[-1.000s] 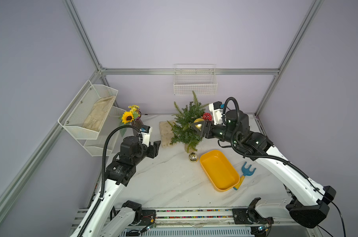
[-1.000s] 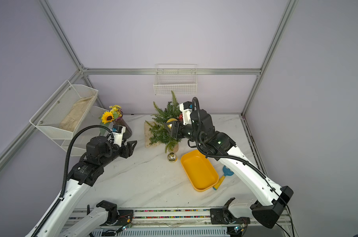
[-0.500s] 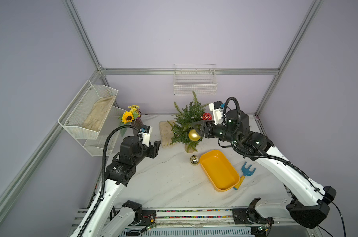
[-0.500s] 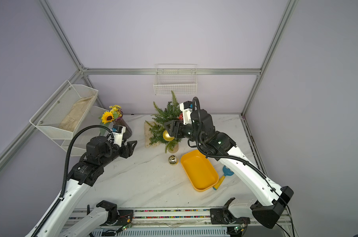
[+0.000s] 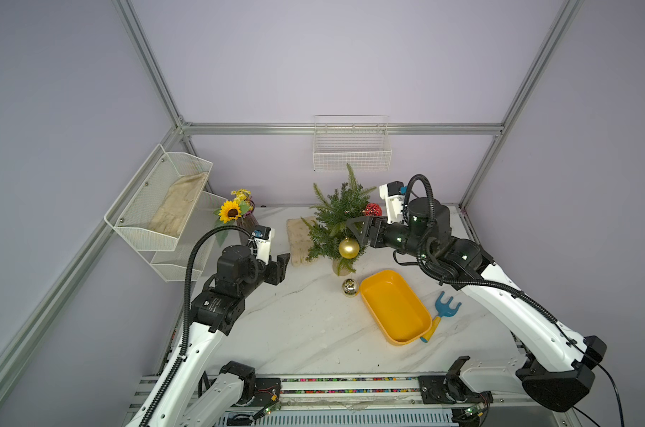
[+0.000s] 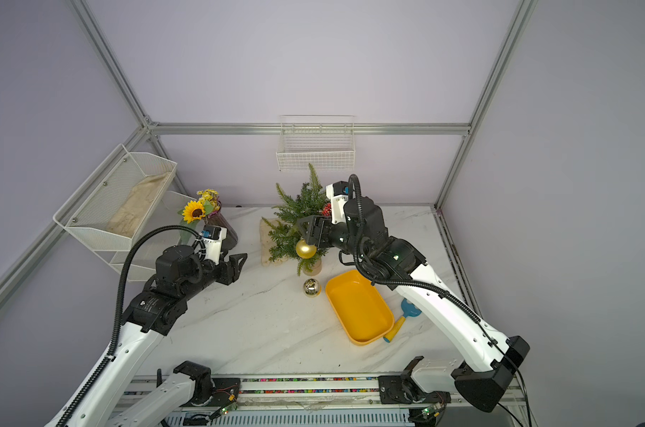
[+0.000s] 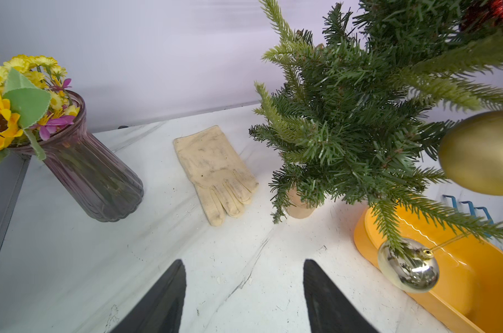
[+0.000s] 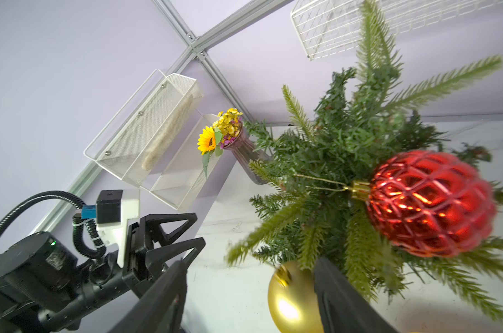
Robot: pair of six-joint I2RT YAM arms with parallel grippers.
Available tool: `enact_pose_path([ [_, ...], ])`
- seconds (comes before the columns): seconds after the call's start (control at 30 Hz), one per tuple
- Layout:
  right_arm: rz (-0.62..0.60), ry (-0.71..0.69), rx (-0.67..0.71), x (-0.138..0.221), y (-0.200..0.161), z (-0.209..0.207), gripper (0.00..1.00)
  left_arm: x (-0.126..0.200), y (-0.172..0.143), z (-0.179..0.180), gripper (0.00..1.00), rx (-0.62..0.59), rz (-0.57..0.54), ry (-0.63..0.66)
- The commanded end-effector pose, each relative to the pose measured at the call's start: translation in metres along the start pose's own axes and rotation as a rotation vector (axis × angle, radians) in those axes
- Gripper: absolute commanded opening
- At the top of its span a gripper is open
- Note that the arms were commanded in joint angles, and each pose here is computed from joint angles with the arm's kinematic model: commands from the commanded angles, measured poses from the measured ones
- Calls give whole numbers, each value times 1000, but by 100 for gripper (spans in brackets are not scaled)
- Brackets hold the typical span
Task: Decorate the small christmas tree with ornaments
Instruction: Hang an ornament on the christmas tree, then reset both arms
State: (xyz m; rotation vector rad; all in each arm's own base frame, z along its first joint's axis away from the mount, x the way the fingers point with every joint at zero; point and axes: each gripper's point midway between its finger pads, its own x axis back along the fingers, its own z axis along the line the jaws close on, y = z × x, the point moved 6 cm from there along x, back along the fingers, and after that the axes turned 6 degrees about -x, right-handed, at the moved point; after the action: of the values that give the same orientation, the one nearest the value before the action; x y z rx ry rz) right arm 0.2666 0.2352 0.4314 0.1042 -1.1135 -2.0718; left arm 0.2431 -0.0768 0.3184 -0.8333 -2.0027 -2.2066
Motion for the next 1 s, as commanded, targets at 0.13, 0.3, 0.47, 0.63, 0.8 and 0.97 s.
enact_pose_path([
  [0.13, -255, -282, 73, 32, 43, -30, 83, -21, -10, 16, 75, 115, -4, 118],
  [0.3, -363, -485, 62, 46, 75, -91, 91, -34, -22, 32, 94, 202, -2, 265],
  [0.47, -415, -669, 54, 46, 85, -157, 97, -48, -42, 49, 100, 206, 10, 413],
  [0.63, -464, -718, 51, 33, 61, -215, 97, -68, -66, 61, 100, 167, 43, 527],
  [0.8, -525, -879, 55, 21, 20, -279, 97, -90, -92, 71, 100, 39, 72, 612],
  [0.97, -497, -929, 147, 0, -28, -330, 97, -106, -113, 81, 100, -71, 51, 666],
])
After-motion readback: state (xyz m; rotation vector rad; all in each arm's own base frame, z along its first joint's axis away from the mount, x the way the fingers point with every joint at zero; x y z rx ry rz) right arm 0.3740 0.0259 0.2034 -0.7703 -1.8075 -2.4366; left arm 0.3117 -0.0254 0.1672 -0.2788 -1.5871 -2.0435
